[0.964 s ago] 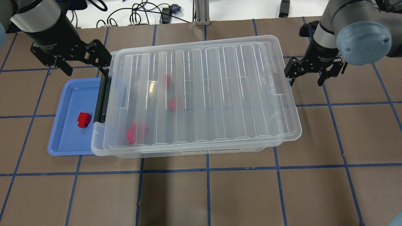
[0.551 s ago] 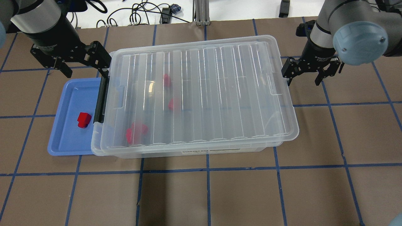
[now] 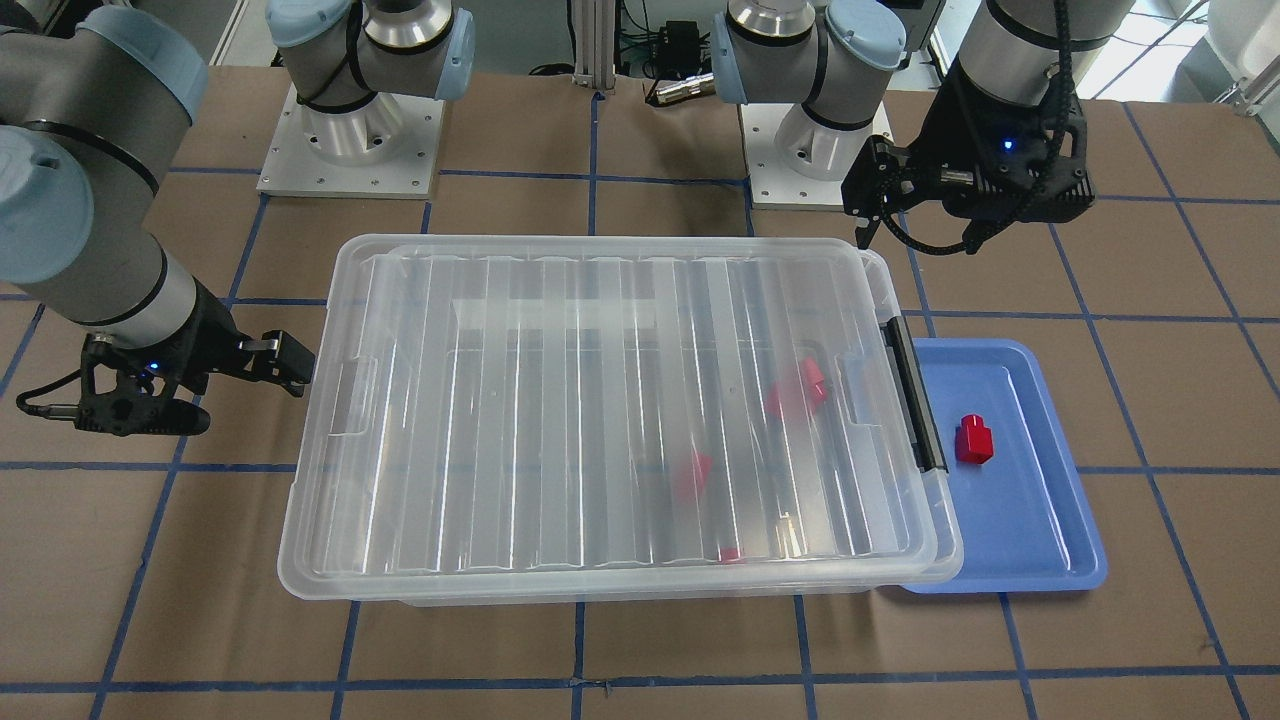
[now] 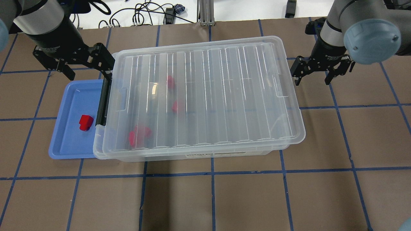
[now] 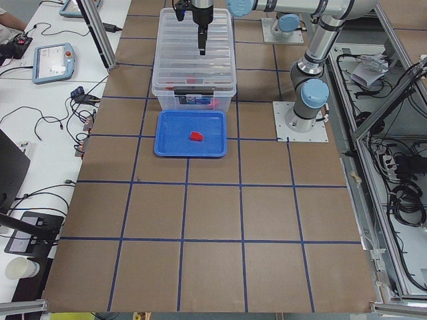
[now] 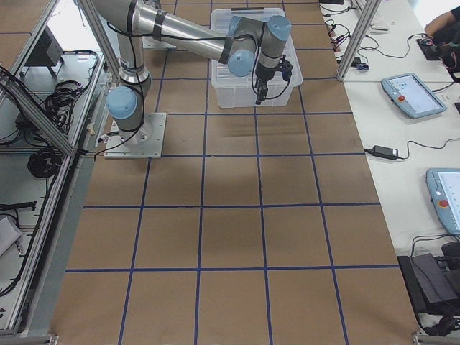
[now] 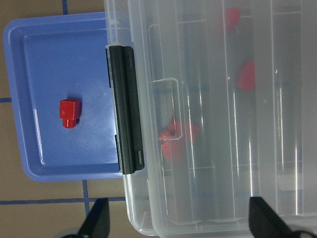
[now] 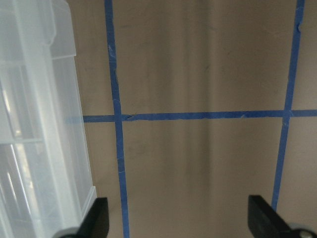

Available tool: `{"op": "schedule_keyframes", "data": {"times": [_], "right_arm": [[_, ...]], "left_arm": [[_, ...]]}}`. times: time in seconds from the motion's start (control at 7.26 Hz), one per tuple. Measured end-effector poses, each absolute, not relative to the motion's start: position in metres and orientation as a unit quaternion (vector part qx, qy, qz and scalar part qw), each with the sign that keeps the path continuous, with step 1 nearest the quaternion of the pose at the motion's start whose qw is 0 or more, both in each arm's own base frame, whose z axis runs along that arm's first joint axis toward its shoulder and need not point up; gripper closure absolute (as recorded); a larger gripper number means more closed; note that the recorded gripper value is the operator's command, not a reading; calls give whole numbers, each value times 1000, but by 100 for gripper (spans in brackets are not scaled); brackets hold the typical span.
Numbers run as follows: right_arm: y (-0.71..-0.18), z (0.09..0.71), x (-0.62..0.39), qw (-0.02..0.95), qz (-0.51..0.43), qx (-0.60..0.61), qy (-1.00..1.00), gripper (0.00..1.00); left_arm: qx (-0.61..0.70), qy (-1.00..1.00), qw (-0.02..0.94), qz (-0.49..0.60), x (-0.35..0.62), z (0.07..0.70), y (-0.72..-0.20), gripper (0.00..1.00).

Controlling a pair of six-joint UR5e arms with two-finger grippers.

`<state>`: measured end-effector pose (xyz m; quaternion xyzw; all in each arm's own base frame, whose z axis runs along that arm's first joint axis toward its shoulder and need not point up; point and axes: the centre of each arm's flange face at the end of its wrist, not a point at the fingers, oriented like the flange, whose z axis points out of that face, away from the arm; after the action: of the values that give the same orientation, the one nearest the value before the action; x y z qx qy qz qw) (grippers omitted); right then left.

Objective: Place red block in blue tray from box

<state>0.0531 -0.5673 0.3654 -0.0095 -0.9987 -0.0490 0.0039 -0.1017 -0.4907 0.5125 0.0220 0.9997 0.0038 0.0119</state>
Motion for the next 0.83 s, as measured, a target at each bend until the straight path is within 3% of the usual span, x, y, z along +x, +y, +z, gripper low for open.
{"op": "schedule_keyframes", "data": {"times": [0.83], "right_arm": [[-513, 471, 93, 13, 40, -20, -999, 0]], "left_arm": [[20, 1000, -5, 14, -104, 515, -487, 0]]}}
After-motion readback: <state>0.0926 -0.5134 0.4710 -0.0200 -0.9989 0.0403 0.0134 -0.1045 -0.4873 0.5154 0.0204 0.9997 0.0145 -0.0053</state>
